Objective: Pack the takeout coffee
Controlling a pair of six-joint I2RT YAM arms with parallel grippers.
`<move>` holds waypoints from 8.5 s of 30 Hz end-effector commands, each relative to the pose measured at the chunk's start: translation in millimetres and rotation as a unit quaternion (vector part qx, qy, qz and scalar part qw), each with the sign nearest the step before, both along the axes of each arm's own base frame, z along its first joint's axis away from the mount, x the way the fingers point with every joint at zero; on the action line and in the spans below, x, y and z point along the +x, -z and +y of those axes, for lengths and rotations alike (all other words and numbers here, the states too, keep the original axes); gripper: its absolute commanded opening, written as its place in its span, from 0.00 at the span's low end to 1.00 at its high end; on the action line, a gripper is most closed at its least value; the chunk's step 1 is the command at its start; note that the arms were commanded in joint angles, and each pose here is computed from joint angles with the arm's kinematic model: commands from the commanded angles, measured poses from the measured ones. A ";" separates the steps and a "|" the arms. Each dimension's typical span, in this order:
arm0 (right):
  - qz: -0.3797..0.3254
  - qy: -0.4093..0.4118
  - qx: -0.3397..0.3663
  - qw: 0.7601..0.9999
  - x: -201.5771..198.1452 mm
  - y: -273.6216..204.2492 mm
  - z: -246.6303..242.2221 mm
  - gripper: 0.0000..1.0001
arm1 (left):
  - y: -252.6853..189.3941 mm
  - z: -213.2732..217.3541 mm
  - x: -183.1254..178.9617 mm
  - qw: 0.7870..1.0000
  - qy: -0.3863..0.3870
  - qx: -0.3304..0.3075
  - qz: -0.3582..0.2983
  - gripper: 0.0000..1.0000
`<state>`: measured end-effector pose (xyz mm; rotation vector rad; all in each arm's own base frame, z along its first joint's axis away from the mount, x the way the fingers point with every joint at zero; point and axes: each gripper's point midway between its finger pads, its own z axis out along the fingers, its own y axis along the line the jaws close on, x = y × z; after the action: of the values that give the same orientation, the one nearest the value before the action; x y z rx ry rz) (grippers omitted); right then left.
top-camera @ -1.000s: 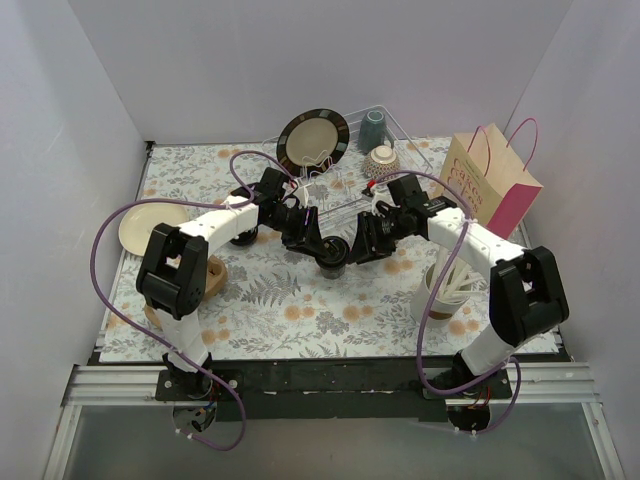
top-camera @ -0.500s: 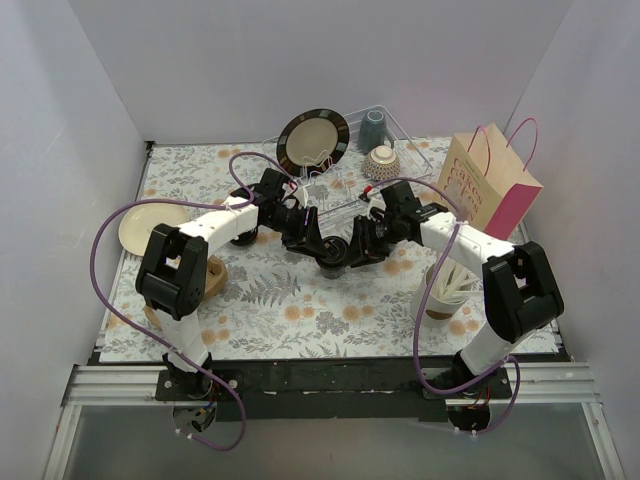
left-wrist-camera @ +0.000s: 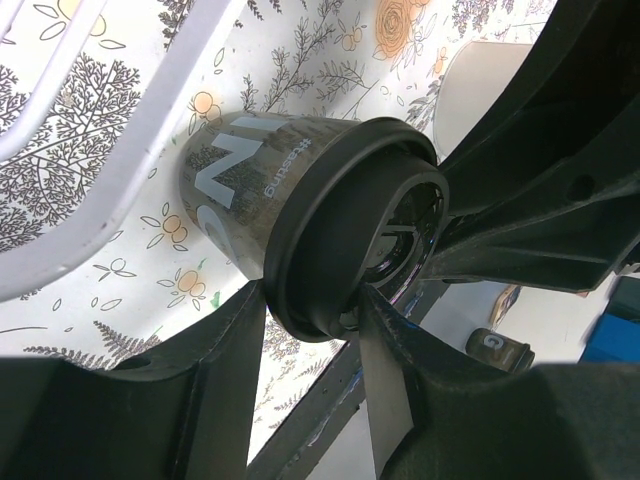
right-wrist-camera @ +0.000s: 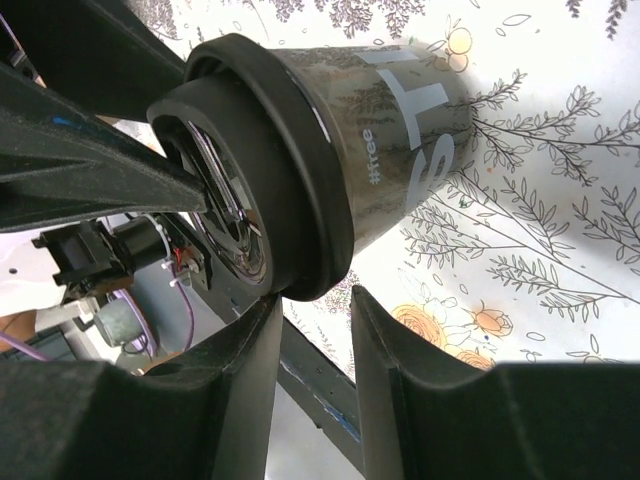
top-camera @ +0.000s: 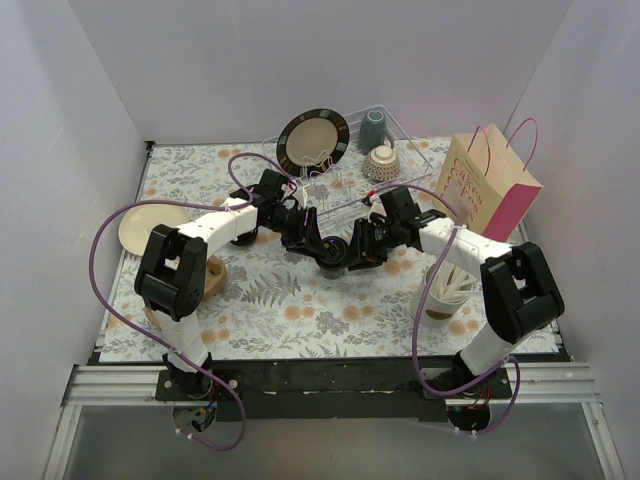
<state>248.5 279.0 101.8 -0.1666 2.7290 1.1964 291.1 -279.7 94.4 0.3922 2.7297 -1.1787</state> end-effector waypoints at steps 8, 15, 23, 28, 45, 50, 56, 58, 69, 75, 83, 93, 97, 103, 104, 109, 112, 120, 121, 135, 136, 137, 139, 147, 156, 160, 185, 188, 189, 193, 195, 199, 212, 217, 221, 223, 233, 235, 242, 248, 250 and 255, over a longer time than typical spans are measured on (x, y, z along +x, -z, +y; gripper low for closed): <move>-0.014 0.052 -0.108 0.993 -3.4 55.5 -32.0 0.38 | 107.3 72.0 -41.6 0.972 -0.008 0.223 0.076 0.38; -0.015 0.053 -0.131 0.990 -3.6 66.4 -38.7 0.38 | 110.8 72.8 -41.6 0.971 -0.006 0.225 0.076 0.38; -0.105 0.014 -0.090 0.990 26.8 -26.2 -20.3 0.46 | 89.3 63.6 -20.4 0.975 -0.005 0.216 0.049 0.38; -0.128 0.011 -0.072 0.989 32.9 -55.8 -14.6 0.52 | 63.7 52.8 -4.2 0.980 -0.010 0.195 0.022 0.41; -0.140 -0.052 -0.111 0.982 60.3 -37.4 -5.6 0.57 | 2.2 24.9 5.2 0.994 -0.021 0.102 -0.014 0.61; -0.137 -0.058 -0.112 0.982 60.1 -33.7 -5.0 0.57 | -10.2 14.1 8.4 0.997 -0.021 0.071 -0.015 0.64; -0.133 -0.055 -0.111 0.983 59.4 -32.8 -5.5 0.54 | -18.9 13.2 9.2 0.997 -0.023 0.067 -0.019 0.66; -0.130 -0.051 -0.111 0.984 58.2 -33.2 -5.8 0.53 | -18.3 14.5 7.8 0.997 -0.023 0.069 -0.019 0.66; -0.118 -0.049 -0.083 0.988 51.3 -30.0 0.7 0.46 | 1.3 21.9 -0.1 0.996 -0.021 0.086 -0.010 0.63; -0.122 -0.043 -0.082 0.988 50.7 -33.1 -0.3 0.44 | 23.4 27.1 -1.0 0.994 -0.022 0.107 0.002 0.59; -0.142 0.010 -0.076 0.987 49.1 -56.3 -14.1 0.49 | 44.2 35.7 -4.7 0.990 -0.023 0.136 0.016 0.56; -0.114 0.007 -0.052 0.992 34.4 -35.1 -11.1 0.43 | 57.7 41.2 -6.8 0.987 -0.014 0.157 0.026 0.55; -0.105 0.003 -0.053 0.993 35.0 -27.9 -8.9 0.42 | 60.0 41.1 -7.0 0.987 -0.012 0.158 0.029 0.55; -0.092 0.006 -0.069 0.993 34.8 -12.6 -12.5 0.39 | 65.1 40.9 -8.6 0.987 -0.010 0.158 0.035 0.55; -0.091 0.007 -0.071 0.993 34.2 -11.7 -13.4 0.39 | 66.4 41.1 -9.0 0.987 -0.010 0.158 0.036 0.54; -0.100 0.008 -0.066 0.993 34.9 -19.3 -13.0 0.38 | 71.0 43.5 -11.3 0.985 -0.007 0.165 0.041 0.54; -0.116 0.019 -0.066 0.991 38.5 -30.3 -15.8 0.38 | 71.2 43.7 -10.7 0.985 -0.005 0.166 0.040 0.54; -0.121 0.036 -0.085 0.988 39.9 -29.6 -25.5 0.37 | 74.4 43.8 -10.9 0.985 -0.004 0.169 0.045 0.54; -0.122 0.041 -0.083 0.988 40.1 -32.2 -25.9 0.37 | 74.6 44.0 -10.8 0.985 -0.004 0.170 0.045 0.54; -0.107 0.061 -0.033 0.992 41.3 -23.6 -11.3 0.33 | 78.9 44.1 -12.9 0.984 -0.002 0.170 0.052 0.53; -0.101 0.062 -0.034 0.992 39.5 -18.4 -11.7 0.33 | 79.8 44.1 -13.9 0.984 -0.001 0.169 0.054 0.52; -0.094 0.069 -0.032 0.993 39.3 -16.1 -11.5 0.32 | 81.1 44.3 -14.8 0.984 -0.001 0.170 0.056 0.52; -0.095 0.077 -0.022 0.992 39.0 -10.5 -10.2 0.31 | 83.4 44.7 -16.5 0.984 0.001 0.170 0.059 0.51; -0.074 0.114 0.020 0.991 27.2 7.5 -8.1 0.26 | 91.9 47.4 -23.6 0.982 0.004 0.175 0.071 0.48; -0.053 0.127 -0.031 0.990 16.8 42.0 -23.2 0.22 | 102.7 49.4 -26.8 0.980 0.000 0.182 0.085 0.44; -0.038 0.126 -0.077 0.988 8.2 64.7 -35.4 0.22 | 108.6 52.4 -28.9 0.977 -0.003 0.190 0.091 0.44; -0.040 0.100 -0.136 0.985 -13.6 78.1 -37.9 0.21 | 114.5 68.5 -25.7 0.968 -0.018 0.238 0.082 0.40; -0.038 0.096 -0.111 0.988 -16.5 62.0 -24.2 0.20 | 110.7 73.7 -18.7 0.965 -0.026 0.250 0.073 0.38; -0.036 0.094 -0.106 0.989 -18.5 59.4 -20.9 0.21 | 110.3 78.8 -16.3 0.962 -0.031 0.260 0.072 0.37; -0.023 0.099 -0.088 0.991 -26.2 48.6 -11.2 0.20 | 103.5 84.8 -0.7 0.962 -0.046 0.264 0.057 0.36; -0.024 0.106 -0.084 0.991 -25.7 44.7 -10.1 0.20 | 100.2 86.6 5.2 0.962 -0.052 0.262 0.054 0.36; -0.032 0.112 -0.080 0.990 -21.1 34.2 -8.6 0.20 | 89.3 74.5 12.4 0.970 -0.048 0.233 0.052 0.36; -0.134 0.121 -0.071 0.981 19.2 -23.7 -10.0 0.31 | 84.1 64.0 15.2 0.981 -0.005 0.191 0.017 0.37; -0.162 0.108 -0.095 0.976 35.4 -30.2 -15.5 0.29 | 88.4 69.3 20.3 0.978 0.012 0.206 0.000 0.37; -0.181 0.099 -0.075 0.976 44.3 -39.1 -14.8 0.29 | 90.1 71.3 20.2 0.977 0.018 0.211 -0.002 0.37; -0.181 0.092 -0.063 0.977 48.6 -40.3 -14.9 0.28 | 89.3 70.0 20.7 0.978 0.018 0.208 -0.006 0.36; -0.164 0.029 -0.001 0.986 50.2 -37.0 4.5 0.29 | 95.3 70.8 20.2 0.977 0.027 0.212 -0.008 0.36; -0.168 0.028 0.011 0.985 49.8 -39.3 6.4 0.30 | 97.1 71.0 19.6 0.977 0.030 0.213 -0.008 0.36; -0.178 0.052 0.001 0.983 57.0 -44.4 -2.0 0.31 | 99.2 71.1 24.1 0.975 0.038 0.218 -0.019 0.36; -0.181 0.052 0.014 0.982 59.6 -50.4 -1.4 0.31 | 96.3 62.2 29.5 0.975 0.048 0.216 -0.035 0.36; -0.178 0.049 0.016 0.983 59.2 -48.8 -0.6 0.31 | 96.0 61.0 29.5 0.974 0.050 0.216 -0.036 0.36; -0.173 0.049 0.015 0.984 60.3 -42.8 -0.7 0.32 | 99.5 60.0 27.0 0.974 0.055 0.218 -0.032 0.36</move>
<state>297.4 271.9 122.0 -0.1849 2.4760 1.0237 305.0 -276.1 97.9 0.5534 2.7493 -1.1776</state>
